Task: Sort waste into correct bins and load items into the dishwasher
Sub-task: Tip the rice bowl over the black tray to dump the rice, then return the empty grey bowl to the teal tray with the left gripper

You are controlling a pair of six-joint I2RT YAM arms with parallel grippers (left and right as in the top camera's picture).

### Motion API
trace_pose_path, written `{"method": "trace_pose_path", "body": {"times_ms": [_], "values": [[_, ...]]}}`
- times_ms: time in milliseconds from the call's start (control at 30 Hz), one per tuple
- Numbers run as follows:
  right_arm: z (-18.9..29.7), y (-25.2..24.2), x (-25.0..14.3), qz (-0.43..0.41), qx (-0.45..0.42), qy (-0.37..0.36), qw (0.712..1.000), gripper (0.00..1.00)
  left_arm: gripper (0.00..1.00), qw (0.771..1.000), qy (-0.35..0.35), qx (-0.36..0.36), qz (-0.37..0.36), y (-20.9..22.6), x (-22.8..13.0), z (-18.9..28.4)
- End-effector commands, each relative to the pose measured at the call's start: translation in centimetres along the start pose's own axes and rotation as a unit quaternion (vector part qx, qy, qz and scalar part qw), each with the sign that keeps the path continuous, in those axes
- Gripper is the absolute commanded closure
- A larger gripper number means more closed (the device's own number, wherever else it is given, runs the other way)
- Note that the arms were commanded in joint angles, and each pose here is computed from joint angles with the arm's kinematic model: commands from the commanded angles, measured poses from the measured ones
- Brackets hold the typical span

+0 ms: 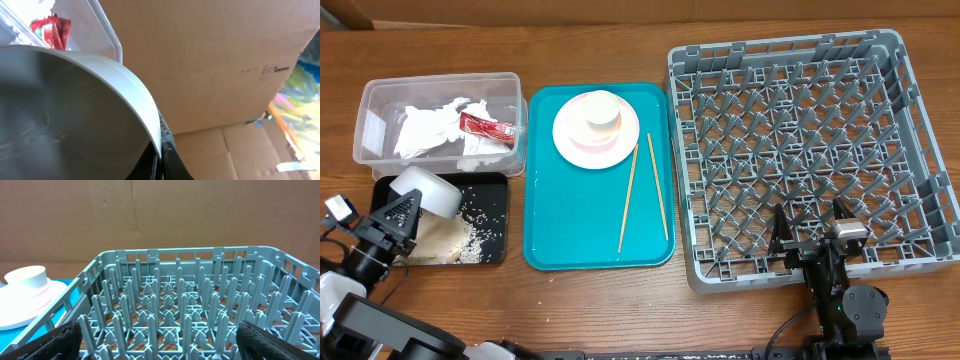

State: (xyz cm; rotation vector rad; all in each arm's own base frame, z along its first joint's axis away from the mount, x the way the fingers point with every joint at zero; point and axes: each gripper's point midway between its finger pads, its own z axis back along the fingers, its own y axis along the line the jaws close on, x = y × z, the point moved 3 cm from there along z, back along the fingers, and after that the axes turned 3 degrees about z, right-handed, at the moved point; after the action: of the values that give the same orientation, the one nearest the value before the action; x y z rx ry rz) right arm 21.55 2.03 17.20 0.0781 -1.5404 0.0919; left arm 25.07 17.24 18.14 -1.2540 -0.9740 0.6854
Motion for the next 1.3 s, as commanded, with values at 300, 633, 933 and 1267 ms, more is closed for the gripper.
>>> {"method": "trace_pose_path", "body": {"times_ms": [300, 633, 933, 1267], "values": [[0.0, 0.1, -0.1, 0.002, 0.003, -0.003, 1.000, 0.00, 0.96, 1.000, 0.004, -0.017, 0.021, -0.6, 0.1, -0.1], [0.0, 0.1, -0.1, 0.002, 0.003, -0.003, 1.000, 0.00, 0.96, 1.000, 0.022, -0.006, 0.015, -0.4, -0.5, -1.2], [0.0, 0.1, -0.1, 0.002, 0.003, -0.003, 1.000, 0.00, 0.96, 0.993, 0.077, 0.085, -0.001, -1.1, -2.5, -5.4], [0.0, 0.1, -0.1, 0.002, 0.003, -0.003, 1.000, 0.00, 0.96, 0.953, 0.158, 0.232, -0.111, -5.2, -8.8, -11.2]]}}
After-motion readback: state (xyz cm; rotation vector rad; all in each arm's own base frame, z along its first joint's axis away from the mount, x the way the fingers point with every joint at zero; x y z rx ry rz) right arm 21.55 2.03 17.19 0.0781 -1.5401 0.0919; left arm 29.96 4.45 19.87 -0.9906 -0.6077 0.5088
